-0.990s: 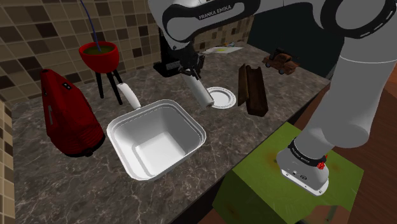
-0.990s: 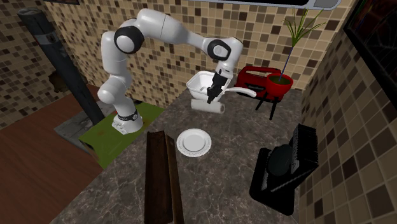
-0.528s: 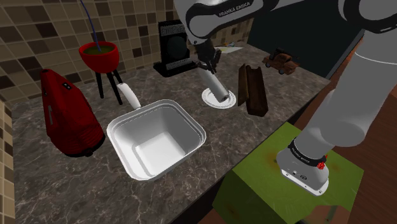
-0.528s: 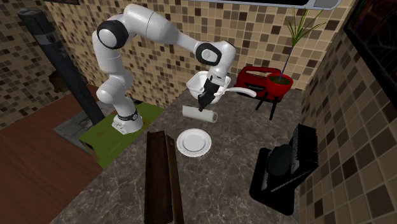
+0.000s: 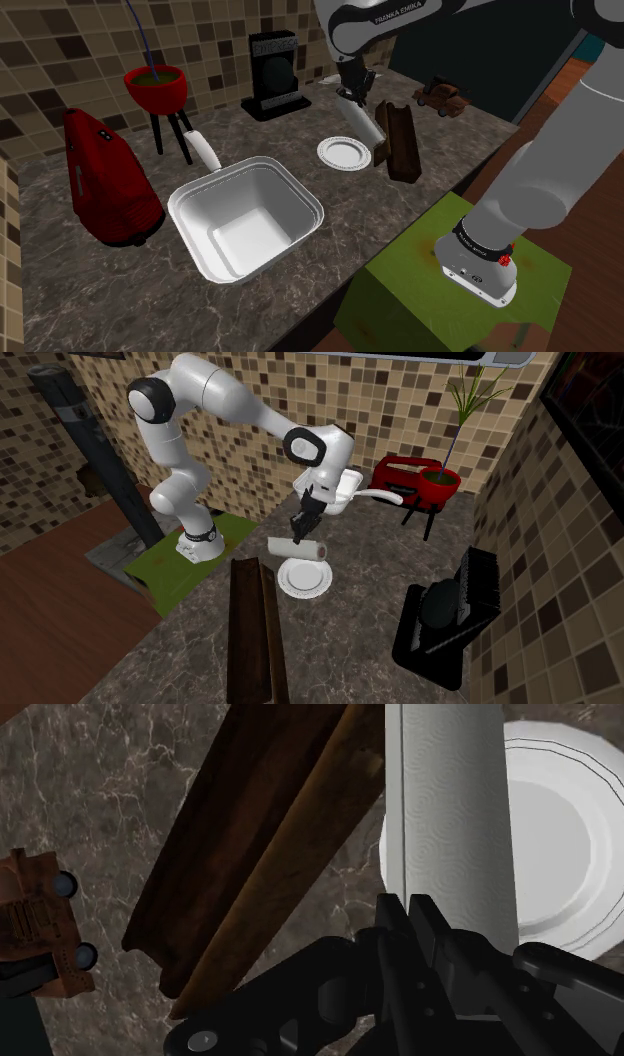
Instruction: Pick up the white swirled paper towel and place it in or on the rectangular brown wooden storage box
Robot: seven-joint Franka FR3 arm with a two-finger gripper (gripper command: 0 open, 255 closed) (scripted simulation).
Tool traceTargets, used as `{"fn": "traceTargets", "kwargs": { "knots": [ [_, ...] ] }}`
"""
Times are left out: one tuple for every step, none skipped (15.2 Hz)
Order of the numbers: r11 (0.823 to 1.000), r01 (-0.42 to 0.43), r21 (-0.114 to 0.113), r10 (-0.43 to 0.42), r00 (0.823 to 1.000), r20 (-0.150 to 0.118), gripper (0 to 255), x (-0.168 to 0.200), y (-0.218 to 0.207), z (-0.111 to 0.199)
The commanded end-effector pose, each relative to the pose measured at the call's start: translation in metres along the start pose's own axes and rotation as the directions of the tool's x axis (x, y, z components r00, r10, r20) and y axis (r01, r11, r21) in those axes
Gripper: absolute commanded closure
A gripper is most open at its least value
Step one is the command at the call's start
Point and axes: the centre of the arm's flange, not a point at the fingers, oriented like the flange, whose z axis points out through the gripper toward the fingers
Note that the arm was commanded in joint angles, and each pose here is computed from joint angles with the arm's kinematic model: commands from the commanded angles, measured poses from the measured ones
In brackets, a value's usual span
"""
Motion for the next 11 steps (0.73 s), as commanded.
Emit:
{"fn": "traceTargets", "kwargs": {
  "knots": [
    [1.0, 0.001, 0.0, -0.001, 1.0, 0.0, 255, 0.004, 0.026, 0.009],
    [1.0, 0.001, 0.0, -0.001, 1.0, 0.0, 255, 0.006, 0.038, 0.014],
    [1.0, 0.001, 0.0, -0.001, 1.0, 0.0, 255, 0.008, 0.05, 0.018],
    [1.0, 0.001, 0.0, -0.001, 1.0, 0.0, 255, 0.011, 0.062, 0.023],
    [1.0, 0.001, 0.0, -0.001, 1.0, 0.0, 255, 0.013, 0.074, 0.028],
    [1.0, 0.001, 0.0, -0.001, 1.0, 0.0, 255, 0.015, 0.086, 0.033],
    [1.0, 0.001, 0.0, -0.001, 1.0, 0.0, 255, 0.018, 0.098, 0.038],
    [1.0, 0.001, 0.0, -0.001, 1.0, 0.0, 255, 0.02, 0.11, 0.042],
    [1.0, 0.001, 0.0, -0.001, 1.0, 0.0, 255, 0.023, 0.123, 0.047],
    [1.0, 0.001, 0.0, -0.001, 1.0, 0.0, 255, 0.025, 0.135, 0.052],
    [1.0, 0.001, 0.0, -0.001, 1.0, 0.0, 255, 0.027, 0.147, 0.057]
  ]
}}
